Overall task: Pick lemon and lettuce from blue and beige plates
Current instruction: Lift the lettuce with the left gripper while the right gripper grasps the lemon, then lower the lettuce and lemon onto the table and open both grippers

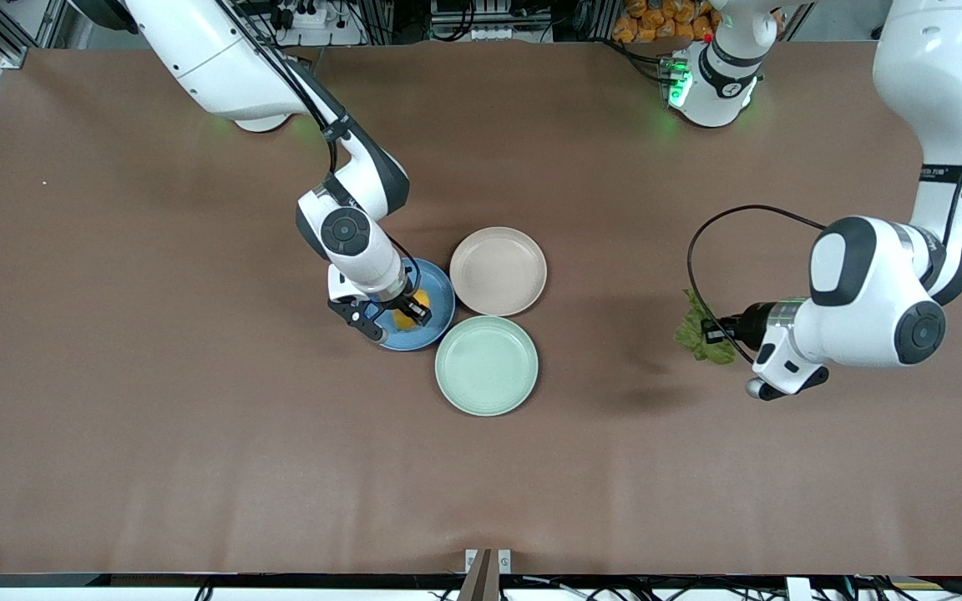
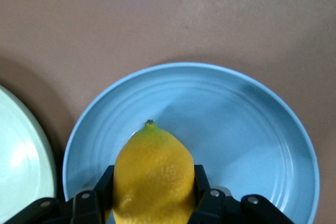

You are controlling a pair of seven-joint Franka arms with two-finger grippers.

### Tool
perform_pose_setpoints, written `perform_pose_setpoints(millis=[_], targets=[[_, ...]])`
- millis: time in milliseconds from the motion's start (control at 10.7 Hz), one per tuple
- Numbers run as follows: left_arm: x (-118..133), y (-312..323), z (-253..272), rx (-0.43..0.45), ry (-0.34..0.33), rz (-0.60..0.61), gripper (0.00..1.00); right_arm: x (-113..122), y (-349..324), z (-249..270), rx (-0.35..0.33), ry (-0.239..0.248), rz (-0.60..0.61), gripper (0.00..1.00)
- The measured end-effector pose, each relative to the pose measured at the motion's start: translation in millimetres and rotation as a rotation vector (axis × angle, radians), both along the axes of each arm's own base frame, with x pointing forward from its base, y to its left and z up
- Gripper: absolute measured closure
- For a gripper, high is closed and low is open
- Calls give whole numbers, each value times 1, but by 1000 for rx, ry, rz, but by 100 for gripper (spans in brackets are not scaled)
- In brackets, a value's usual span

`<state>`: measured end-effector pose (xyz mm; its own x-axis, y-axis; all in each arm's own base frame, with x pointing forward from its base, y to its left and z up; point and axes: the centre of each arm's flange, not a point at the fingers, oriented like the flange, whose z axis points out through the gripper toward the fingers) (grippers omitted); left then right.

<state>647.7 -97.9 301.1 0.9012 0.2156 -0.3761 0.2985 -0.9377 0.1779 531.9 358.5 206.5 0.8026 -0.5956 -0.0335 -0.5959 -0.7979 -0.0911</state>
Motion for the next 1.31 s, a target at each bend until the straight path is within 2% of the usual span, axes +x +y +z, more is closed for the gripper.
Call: perform_pose_setpoints(millis=[93, 280, 467, 840, 1027, 1213, 1307], targets=[[0, 5, -20, -5, 23, 10, 98, 5, 0, 6, 0, -9, -1, 38], [1, 4, -54, -15, 48, 20, 98, 23, -11, 30, -28, 4, 5, 38], [0, 6, -68, -18, 63, 26, 98, 45, -40, 70, -58, 11, 53, 38], [0, 19, -73, -19, 72, 45, 96, 83, -155, 121, -92, 36, 229, 38], [-1, 20, -75, -19, 76, 47, 78, 100, -231, 124, -91, 51, 331, 38], [-1, 20, -75, -19, 76, 45, 48, 107, -305, 117, -96, 63, 412, 38], [0, 20, -74, -14, 73, 41, 43, 107, -330, 113, -100, 71, 440, 38]])
